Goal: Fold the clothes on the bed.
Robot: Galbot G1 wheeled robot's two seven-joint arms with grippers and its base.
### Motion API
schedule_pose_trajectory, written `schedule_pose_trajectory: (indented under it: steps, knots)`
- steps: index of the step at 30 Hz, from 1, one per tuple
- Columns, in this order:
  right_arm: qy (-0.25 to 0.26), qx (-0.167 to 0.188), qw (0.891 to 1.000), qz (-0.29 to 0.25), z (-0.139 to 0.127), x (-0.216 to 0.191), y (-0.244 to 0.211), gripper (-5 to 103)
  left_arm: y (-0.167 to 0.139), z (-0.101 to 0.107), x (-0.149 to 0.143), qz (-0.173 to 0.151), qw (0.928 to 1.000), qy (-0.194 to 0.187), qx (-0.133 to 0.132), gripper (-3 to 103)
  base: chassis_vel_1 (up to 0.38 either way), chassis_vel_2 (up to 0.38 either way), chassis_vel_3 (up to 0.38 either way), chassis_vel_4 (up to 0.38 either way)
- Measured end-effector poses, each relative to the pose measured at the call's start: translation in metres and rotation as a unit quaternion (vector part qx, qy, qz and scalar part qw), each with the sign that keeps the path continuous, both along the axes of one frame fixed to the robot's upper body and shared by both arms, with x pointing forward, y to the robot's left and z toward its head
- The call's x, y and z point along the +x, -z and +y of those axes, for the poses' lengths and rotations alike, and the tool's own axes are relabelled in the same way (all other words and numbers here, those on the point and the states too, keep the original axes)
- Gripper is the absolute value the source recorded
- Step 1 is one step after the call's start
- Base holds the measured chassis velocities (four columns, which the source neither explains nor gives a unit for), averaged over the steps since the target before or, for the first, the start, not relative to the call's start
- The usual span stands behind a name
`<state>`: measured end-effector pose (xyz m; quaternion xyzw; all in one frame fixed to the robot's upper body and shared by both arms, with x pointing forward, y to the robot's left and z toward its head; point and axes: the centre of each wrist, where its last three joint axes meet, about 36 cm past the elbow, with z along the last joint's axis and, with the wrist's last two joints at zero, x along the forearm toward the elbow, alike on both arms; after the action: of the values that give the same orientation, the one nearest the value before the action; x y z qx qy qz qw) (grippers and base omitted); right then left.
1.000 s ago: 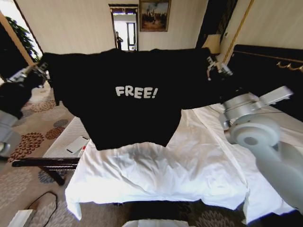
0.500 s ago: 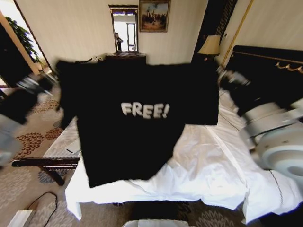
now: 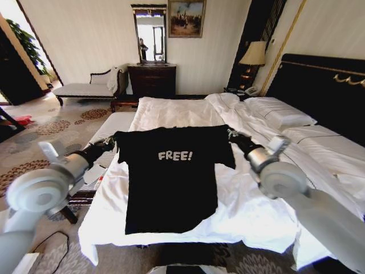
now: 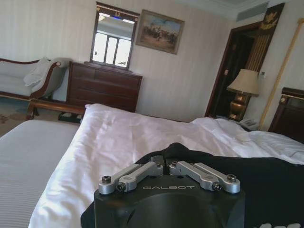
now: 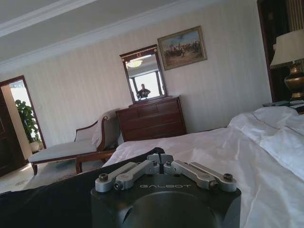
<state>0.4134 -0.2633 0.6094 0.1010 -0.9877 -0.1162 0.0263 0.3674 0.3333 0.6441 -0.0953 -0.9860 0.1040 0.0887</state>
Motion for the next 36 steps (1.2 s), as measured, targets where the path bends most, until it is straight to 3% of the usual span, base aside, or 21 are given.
schedule_pose_trajectory:
  steps: [4,10,13,15,19,24,30,36]
  knots:
    - [0.002,0.002,1.0,0.003,0.006,0.015,0.013,0,0.013,0.003,0.011,0.011,0.9999,-0.011,0.001,0,0.0,0.0,0.0,0.0]
    - [0.012,0.009,0.999,0.035,0.03,0.071,0.049,0,0.056,0.004,0.058,0.06,0.9978,-0.026,-0.01,0,0.0,0.0,0.0,0.0]
    - [0.012,-0.008,0.998,0.058,0.052,0.099,0.074,0,0.075,0.004,0.087,0.082,0.9959,-0.033,-0.016,0,0.0,0.0,0.0,0.0]
    - [0.014,-0.015,0.998,0.066,0.057,0.108,0.082,0,0.079,0.004,0.095,0.086,0.9954,-0.037,-0.019,0,0.0,0.0,0.0,0.0]
    - [0.035,-0.048,0.995,0.079,0.069,0.149,0.122,0,0.099,0.005,0.14,0.107,0.9922,-0.057,-0.031,0,0.0,0.0,0.0,0.0]
    - [0.05,-0.056,0.994,0.077,0.084,0.188,0.14,0,0.117,0.003,0.183,0.124,0.9889,-0.073,-0.037,0,0.0,0.0,0.0,0.0]
    - [0.053,-0.052,0.995,0.068,0.121,0.227,0.148,0,0.137,-0.004,0.217,0.137,0.9862,-0.088,-0.032,0,0.0,0.0,0.0,0.0]
    - [0.068,-0.067,0.993,0.068,0.127,0.247,0.166,0,0.151,-0.008,0.237,0.151,0.9831,-0.1,-0.027,0,0.0,0.0,0.0,0.0]
